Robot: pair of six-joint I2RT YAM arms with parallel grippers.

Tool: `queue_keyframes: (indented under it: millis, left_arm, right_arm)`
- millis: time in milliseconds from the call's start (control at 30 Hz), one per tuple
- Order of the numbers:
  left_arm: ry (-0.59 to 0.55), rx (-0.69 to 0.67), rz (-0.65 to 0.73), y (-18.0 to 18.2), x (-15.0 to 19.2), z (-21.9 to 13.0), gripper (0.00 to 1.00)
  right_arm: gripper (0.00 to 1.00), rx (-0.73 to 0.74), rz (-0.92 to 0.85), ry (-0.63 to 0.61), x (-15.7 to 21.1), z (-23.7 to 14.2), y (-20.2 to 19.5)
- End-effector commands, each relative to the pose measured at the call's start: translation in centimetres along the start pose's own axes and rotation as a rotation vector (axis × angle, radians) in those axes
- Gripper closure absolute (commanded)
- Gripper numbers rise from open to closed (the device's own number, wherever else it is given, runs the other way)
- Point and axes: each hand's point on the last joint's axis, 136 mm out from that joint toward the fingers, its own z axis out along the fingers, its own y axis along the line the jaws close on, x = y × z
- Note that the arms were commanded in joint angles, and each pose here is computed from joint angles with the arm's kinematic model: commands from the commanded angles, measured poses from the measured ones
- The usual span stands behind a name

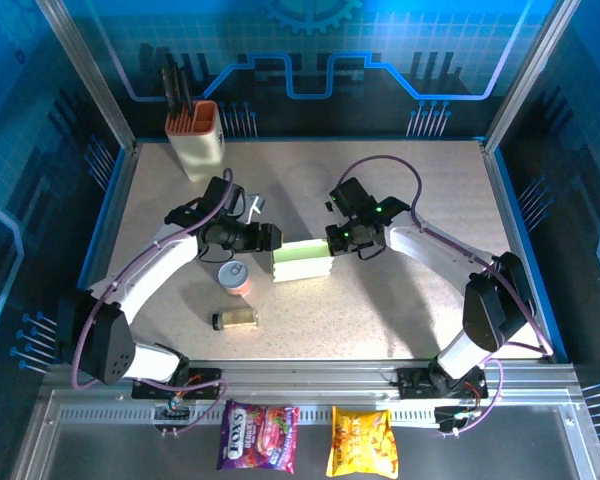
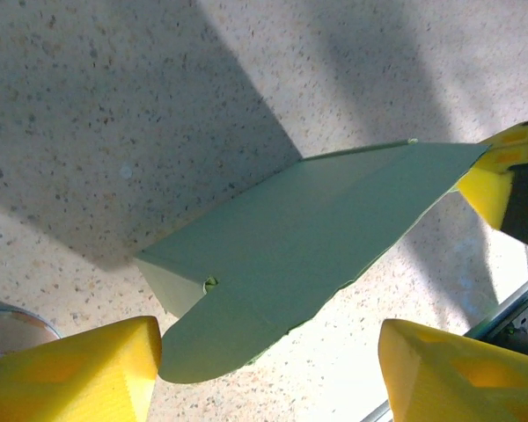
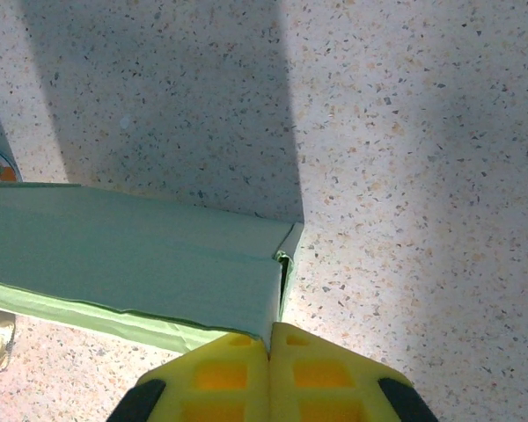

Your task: Fold the paper box

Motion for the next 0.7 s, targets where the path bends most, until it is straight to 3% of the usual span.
queue_keyframes:
  millis: [0, 433, 567, 667]
  left_arm:
    - [0.055, -0.004, -0.03, -0.3, 1.3, 0.3, 0.34]
    - [0.082, -0.024, -0.069, -0.7, 2.0, 1.1, 0.56]
    - [0.085, -0.044, -0.085, -0.5, 2.2, 1.1, 0.56]
    - [0.084, -0.06, -0.087, -0.3, 2.4, 0.6, 0.46]
  right_arm:
    - [0.96, 0.021, 0.004, 0.023, 0.4, -0.3, 0.2]
    - [0.96, 0.024, 0.007, 0.029, 0.4, 0.0, 0.3]
    - [0.96, 0.025, 0.005, 0.032, 0.4, 0.1, 0.4]
    - [0.96, 0.029, 0.007, 0.032, 0.4, 0.1, 0.4]
